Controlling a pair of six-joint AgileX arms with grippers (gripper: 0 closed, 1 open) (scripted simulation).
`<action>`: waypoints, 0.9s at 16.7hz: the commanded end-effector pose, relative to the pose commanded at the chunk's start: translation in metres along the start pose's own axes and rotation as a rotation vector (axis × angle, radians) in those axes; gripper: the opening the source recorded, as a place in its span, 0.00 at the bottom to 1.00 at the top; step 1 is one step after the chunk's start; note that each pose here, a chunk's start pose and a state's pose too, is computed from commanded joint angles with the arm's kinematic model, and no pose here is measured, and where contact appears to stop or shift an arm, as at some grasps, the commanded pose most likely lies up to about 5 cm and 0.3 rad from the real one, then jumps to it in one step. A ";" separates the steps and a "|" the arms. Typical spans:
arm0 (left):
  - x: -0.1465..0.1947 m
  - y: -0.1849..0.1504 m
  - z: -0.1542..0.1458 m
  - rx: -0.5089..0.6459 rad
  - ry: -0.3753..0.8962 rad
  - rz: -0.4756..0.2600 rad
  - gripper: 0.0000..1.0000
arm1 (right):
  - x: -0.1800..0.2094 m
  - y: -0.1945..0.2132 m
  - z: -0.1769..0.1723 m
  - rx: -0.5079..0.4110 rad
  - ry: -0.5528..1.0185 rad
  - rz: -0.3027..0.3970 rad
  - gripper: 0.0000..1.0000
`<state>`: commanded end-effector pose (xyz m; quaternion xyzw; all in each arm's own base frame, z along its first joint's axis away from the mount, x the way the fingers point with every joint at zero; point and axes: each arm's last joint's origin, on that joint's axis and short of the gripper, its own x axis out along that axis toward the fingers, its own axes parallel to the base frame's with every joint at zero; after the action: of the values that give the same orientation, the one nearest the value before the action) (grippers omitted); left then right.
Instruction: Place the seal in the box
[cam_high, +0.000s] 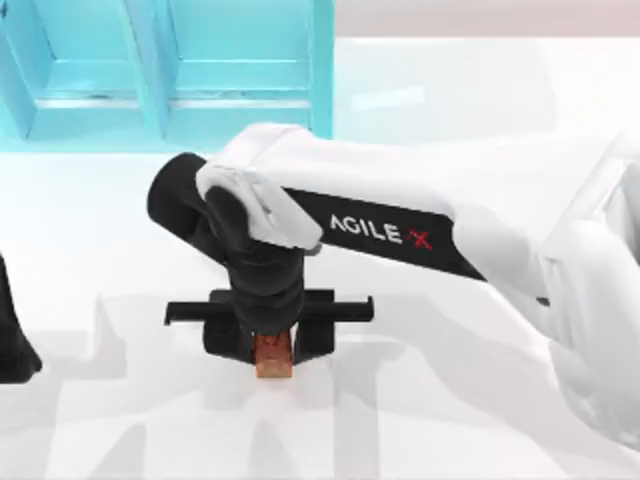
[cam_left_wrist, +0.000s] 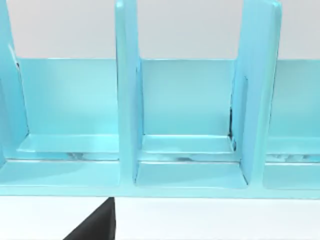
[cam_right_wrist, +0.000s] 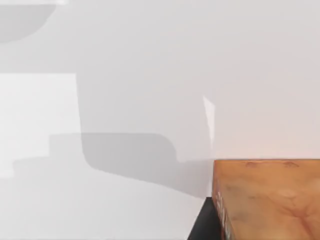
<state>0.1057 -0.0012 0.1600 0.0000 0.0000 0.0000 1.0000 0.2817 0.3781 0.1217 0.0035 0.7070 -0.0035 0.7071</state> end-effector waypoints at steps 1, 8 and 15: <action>0.000 0.000 0.000 0.000 0.000 0.000 1.00 | 0.000 0.000 0.000 0.000 0.000 0.000 0.10; 0.000 0.000 0.000 0.000 0.000 0.000 1.00 | 0.000 0.000 0.000 0.000 0.000 0.000 0.00; 0.000 0.000 0.000 0.000 0.000 0.000 1.00 | -0.018 0.002 0.003 0.006 -0.001 -0.002 0.00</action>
<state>0.1057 -0.0012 0.1600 0.0000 0.0000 0.0000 1.0000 0.2846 0.3800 0.1394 0.0050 0.7068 -0.0065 0.7074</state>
